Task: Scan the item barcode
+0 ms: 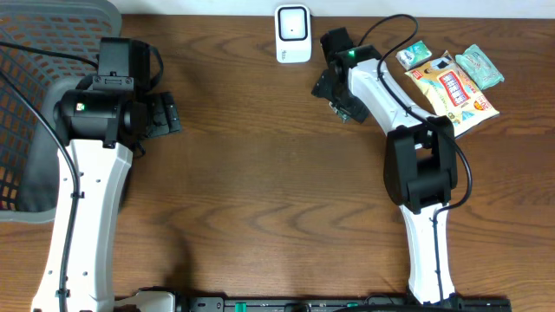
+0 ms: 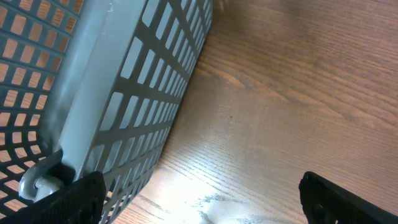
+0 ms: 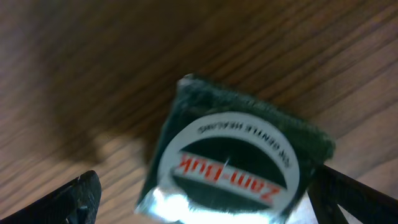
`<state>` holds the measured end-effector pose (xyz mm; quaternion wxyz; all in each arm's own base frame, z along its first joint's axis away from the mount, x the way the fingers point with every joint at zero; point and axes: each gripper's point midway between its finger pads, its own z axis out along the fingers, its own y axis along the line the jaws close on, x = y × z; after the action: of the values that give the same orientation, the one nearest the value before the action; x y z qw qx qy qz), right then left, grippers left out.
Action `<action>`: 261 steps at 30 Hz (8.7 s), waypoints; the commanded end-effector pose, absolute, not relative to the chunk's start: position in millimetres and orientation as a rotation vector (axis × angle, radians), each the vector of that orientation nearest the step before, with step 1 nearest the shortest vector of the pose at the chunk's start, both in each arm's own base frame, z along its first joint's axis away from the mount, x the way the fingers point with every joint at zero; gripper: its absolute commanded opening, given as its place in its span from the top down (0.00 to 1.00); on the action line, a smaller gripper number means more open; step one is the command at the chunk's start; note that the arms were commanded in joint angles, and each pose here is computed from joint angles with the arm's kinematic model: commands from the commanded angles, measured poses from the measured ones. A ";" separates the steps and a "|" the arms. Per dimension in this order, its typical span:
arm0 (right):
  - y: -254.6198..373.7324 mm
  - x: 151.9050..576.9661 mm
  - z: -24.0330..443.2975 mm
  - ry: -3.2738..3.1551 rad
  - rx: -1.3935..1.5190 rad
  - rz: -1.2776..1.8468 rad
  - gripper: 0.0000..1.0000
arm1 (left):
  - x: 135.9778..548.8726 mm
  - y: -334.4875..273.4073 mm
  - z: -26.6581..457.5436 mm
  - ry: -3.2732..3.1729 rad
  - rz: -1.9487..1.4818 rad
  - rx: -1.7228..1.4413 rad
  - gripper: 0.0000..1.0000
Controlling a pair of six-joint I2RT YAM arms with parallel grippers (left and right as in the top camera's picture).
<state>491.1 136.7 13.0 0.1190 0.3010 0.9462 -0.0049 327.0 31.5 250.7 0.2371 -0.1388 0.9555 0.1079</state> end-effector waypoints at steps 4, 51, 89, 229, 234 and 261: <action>125.6 488.7 -1.7 2.754 0.953 -0.078 0.01 | 326.0 36.1 256.5 2.599 0.313 -0.400 0.02; 162.2 547.3 99.5 2.536 0.249 -0.001 0.32 | 326.0 36.1 256.5 2.599 0.313 -0.400 0.02; 146.2 532.0 -2.7 2.751 0.251 -0.027 0.42 | 326.0 36.1 256.5 2.599 0.313 -0.400 0.02; 32.2 218.7 259.7 2.418 0.297 0.232 0.01 | 326.0 36.1 256.5 2.599 0.313 -0.400 0.02; 32.5 220.0 250.0 2.445 0.299 0.225 0.01 | 326.0 36.1 256.5 2.599 0.313 -0.401 0.02; 32.4 219.6 245.6 2.469 0.301 0.217 0.01 | 326.0 36.1 256.5 2.599 0.313 -0.400 0.02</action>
<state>220.2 33.6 248.1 0.3190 0.1091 0.9374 0.0873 327.0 31.5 250.7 0.2371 -0.1388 0.9555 0.1079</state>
